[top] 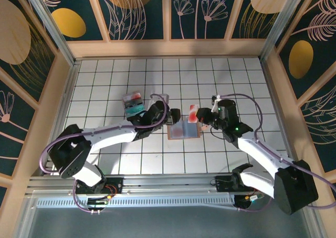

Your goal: Take the credit cards out of the card holder

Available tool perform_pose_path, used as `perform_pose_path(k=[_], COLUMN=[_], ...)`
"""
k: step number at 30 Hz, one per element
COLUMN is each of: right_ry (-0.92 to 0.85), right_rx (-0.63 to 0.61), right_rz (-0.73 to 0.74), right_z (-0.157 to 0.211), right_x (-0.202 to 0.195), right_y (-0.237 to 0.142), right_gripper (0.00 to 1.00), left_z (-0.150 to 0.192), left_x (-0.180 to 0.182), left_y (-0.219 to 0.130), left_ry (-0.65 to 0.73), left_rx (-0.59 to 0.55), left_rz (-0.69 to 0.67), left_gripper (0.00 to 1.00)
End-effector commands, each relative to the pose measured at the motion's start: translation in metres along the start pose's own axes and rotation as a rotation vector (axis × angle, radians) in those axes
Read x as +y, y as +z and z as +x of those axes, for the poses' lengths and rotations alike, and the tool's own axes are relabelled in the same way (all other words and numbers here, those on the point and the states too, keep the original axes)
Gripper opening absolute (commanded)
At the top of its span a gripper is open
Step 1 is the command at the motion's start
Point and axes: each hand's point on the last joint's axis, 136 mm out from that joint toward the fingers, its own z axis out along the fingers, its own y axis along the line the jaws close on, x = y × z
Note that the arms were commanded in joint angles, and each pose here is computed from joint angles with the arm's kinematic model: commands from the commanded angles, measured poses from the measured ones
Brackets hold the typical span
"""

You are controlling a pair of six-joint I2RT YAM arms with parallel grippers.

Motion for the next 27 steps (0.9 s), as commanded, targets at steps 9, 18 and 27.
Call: perform_pose_path(k=[9, 18, 27], right_ry=[-0.021, -0.044, -0.022], right_rx=[-0.192, -0.245, -0.250], right_rz=[-0.202, -0.364, -0.522], right_z=[-0.030, -0.041, -0.043], right_x=[0.030, 0.062, 0.086], right_y=[-0.031, -0.050, -0.061], right_gripper=[0.00, 0.00, 0.00], left_z=[-0.069, -0.071, -0.056], left_x=[-0.027, -0.076, -0.106], left_y=[-0.038, -0.052, -0.045], left_ry=[-0.060, -0.017, -0.010], left_rx=[-0.194, -0.116, -0.014], left_rz=[0.216, 0.498, 0.665], left_gripper=[0.99, 0.81, 0.62])
